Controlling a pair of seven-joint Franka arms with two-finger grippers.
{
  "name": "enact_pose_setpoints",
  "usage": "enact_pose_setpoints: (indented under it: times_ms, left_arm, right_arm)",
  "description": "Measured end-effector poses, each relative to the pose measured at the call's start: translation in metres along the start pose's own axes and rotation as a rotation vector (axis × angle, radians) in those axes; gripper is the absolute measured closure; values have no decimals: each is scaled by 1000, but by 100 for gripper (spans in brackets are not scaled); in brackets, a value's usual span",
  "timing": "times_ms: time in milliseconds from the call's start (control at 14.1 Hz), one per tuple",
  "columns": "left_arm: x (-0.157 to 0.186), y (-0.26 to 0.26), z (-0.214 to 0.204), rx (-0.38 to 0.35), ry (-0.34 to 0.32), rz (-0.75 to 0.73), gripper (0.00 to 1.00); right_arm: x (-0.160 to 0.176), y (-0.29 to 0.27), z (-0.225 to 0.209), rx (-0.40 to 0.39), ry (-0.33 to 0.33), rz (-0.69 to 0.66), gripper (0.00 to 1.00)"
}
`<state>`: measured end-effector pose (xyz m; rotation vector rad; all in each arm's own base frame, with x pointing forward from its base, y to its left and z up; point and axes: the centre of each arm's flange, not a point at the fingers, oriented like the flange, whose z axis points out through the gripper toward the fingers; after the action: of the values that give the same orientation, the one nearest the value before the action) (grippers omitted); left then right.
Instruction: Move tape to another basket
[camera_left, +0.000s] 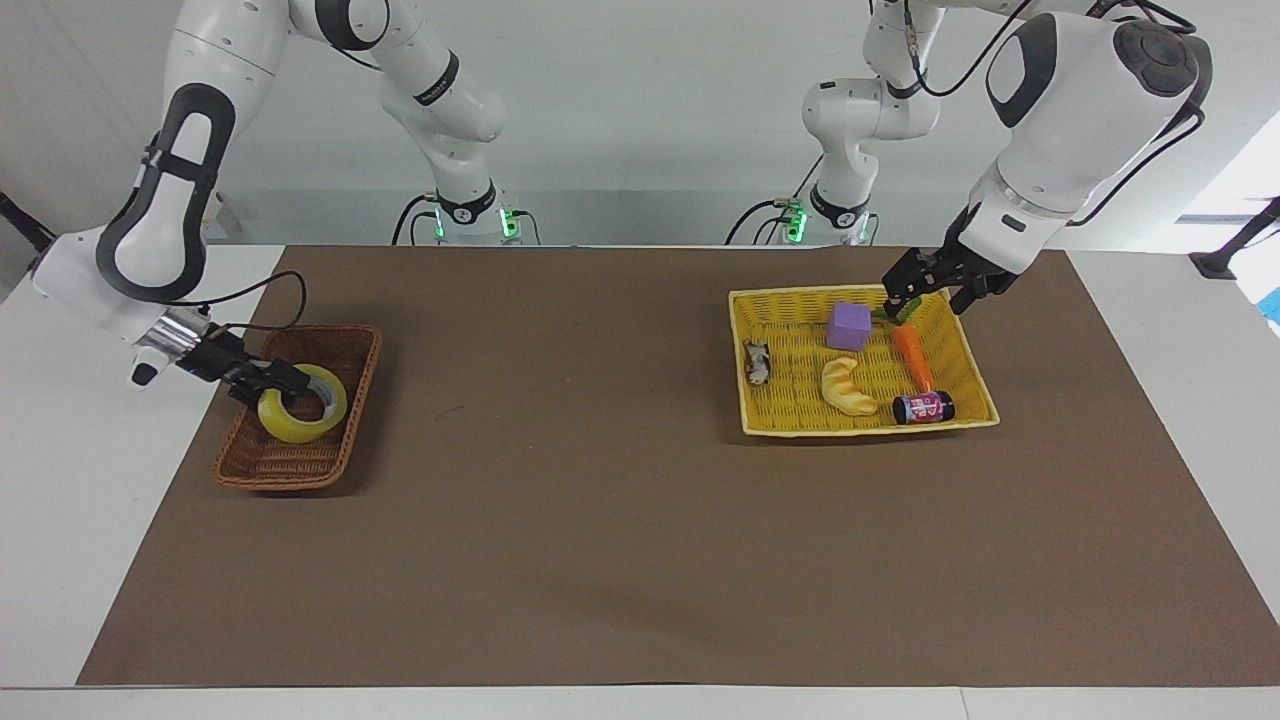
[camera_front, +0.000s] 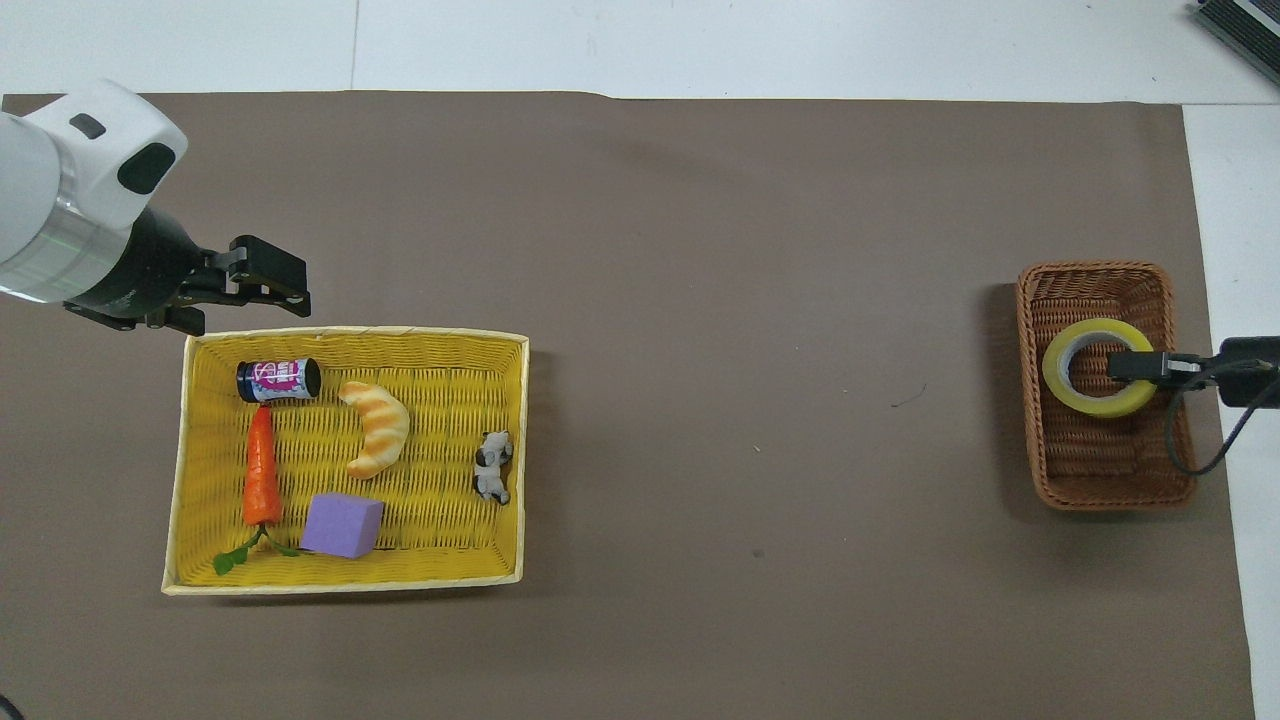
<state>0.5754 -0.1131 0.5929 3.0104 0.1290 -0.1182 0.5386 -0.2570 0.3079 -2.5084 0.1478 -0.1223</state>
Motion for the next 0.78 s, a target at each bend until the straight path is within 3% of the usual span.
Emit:
enact_pose_setpoints:
  times_ms: [214,356,569,641,783]
  left_arm:
    - [0,-6,-3,2,2,-7,0]
    - [2,-16,-4,5,1,-26,0]
    - [6,-52,-8,13,-17,-32,0]
    - [6,-67,-10,14,-22,-10,0]
    - [4,-95,-22,14,-15,33,0]
  right_arm:
    - [2,-2,-2,-2,5,-5,68]
    - [7,-5,-8,-7,16,-15,40]
    - [22,-15,-27,-26,52,-48,9]
    - [28,-20,-32,-31,61,-62,1]
    - [38,-32,-42,-53,72,-92,0]
